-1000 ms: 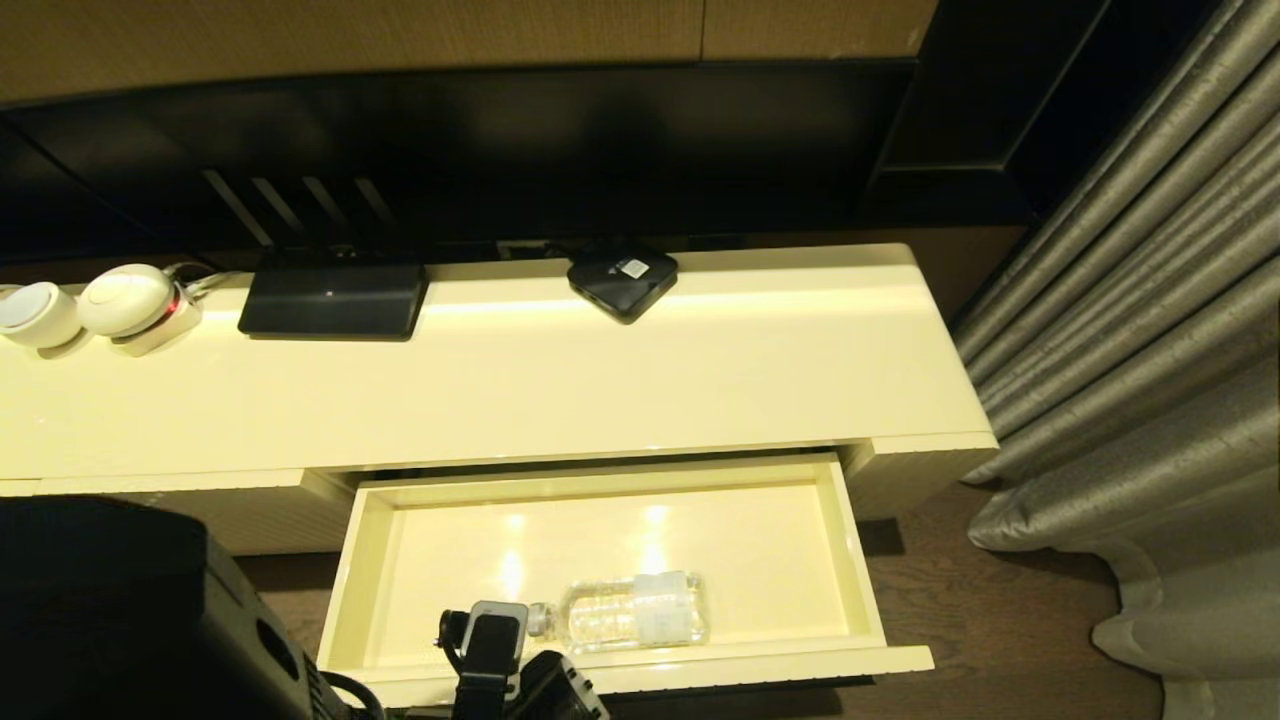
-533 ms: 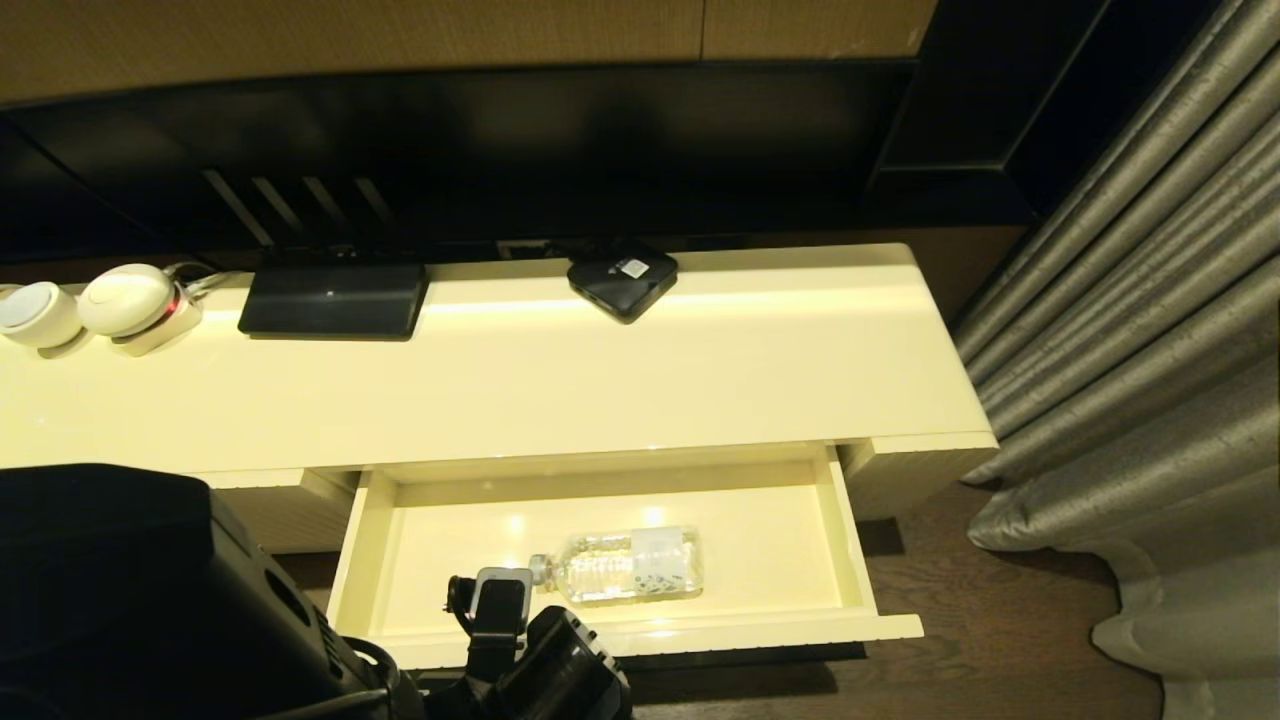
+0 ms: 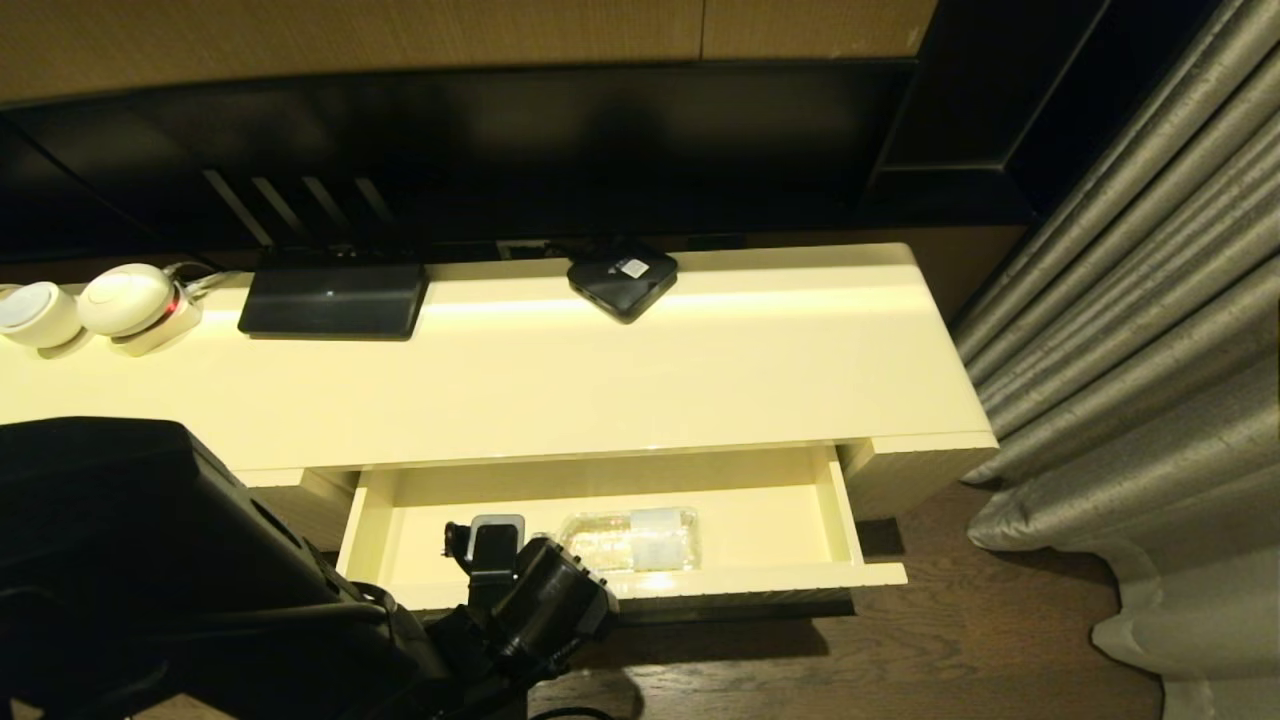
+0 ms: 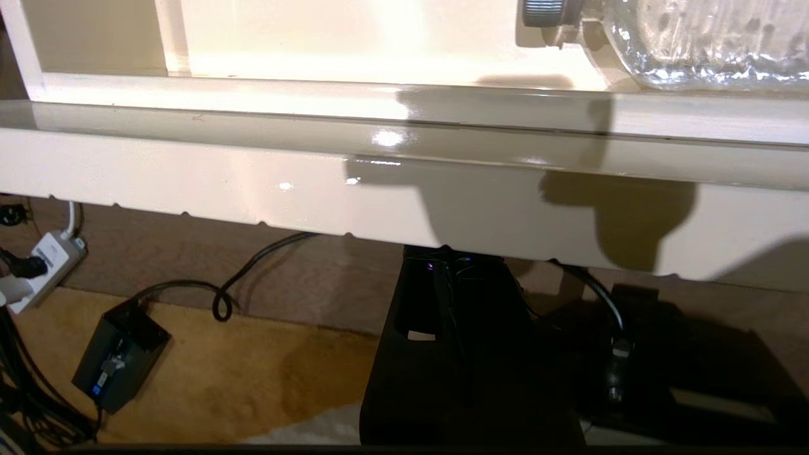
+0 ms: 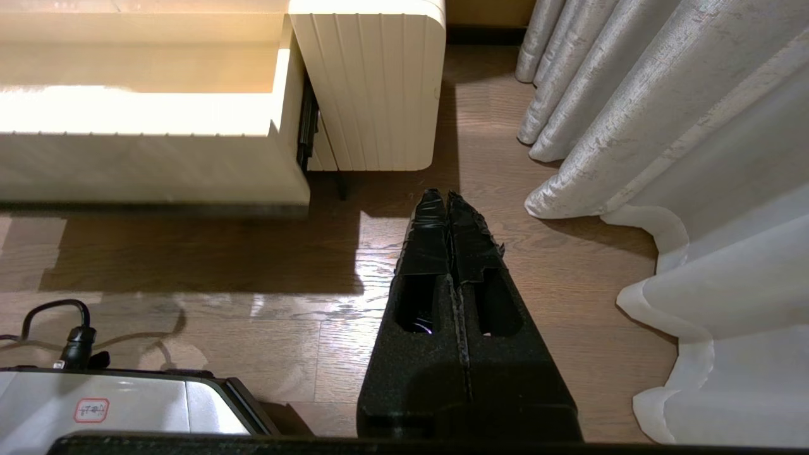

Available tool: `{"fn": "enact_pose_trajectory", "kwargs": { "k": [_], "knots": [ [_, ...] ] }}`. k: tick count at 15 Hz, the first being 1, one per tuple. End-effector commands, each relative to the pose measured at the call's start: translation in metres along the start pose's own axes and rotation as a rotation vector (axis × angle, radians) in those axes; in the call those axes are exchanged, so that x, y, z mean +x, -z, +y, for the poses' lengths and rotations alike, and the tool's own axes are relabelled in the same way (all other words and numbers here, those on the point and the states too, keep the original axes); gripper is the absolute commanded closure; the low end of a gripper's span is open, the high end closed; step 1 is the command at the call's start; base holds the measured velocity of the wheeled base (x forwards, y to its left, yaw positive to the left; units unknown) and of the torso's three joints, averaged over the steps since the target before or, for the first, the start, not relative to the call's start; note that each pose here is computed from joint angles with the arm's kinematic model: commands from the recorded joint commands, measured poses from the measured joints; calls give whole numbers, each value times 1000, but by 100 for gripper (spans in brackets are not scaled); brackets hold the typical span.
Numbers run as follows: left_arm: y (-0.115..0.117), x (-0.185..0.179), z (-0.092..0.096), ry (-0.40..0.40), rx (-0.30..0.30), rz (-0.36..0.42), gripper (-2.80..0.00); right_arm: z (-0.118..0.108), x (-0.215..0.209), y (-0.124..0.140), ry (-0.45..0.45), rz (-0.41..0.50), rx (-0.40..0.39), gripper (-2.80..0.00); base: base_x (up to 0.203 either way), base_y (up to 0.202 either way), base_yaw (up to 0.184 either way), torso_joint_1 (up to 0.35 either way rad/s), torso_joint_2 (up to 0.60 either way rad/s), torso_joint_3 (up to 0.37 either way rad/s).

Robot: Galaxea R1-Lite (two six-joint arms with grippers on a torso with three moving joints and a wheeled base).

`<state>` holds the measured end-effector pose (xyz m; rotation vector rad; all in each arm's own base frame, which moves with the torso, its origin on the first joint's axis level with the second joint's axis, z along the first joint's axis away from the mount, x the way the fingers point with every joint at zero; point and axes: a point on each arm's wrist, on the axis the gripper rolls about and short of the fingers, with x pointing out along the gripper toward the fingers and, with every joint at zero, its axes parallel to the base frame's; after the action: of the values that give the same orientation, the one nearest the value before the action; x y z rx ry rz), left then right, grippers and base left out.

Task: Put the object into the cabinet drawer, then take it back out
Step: Close the drawer

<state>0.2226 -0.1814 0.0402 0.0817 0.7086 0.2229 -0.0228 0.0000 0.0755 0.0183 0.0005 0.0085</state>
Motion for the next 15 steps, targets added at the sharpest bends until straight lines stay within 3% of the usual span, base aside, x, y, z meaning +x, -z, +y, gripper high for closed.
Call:
{"fn": "enact_pose_trajectory", "kwargs": {
  "k": [1, 10, 15],
  "knots": [
    [-15, 7, -1, -12, -25, -24, 0, 0, 0, 0, -1, 1, 0, 0, 0, 0, 0, 0, 0, 0],
    [-61, 24, -2, -25, -59, -104, 0, 0, 0, 0, -1, 1, 2, 0, 0, 0, 0, 0, 0, 0],
    [-68, 35, -6, -36, -67, -108, 0, 0, 0, 0, -1, 2, 0, 0, 0, 0, 0, 0, 0, 0]
  ]
}}
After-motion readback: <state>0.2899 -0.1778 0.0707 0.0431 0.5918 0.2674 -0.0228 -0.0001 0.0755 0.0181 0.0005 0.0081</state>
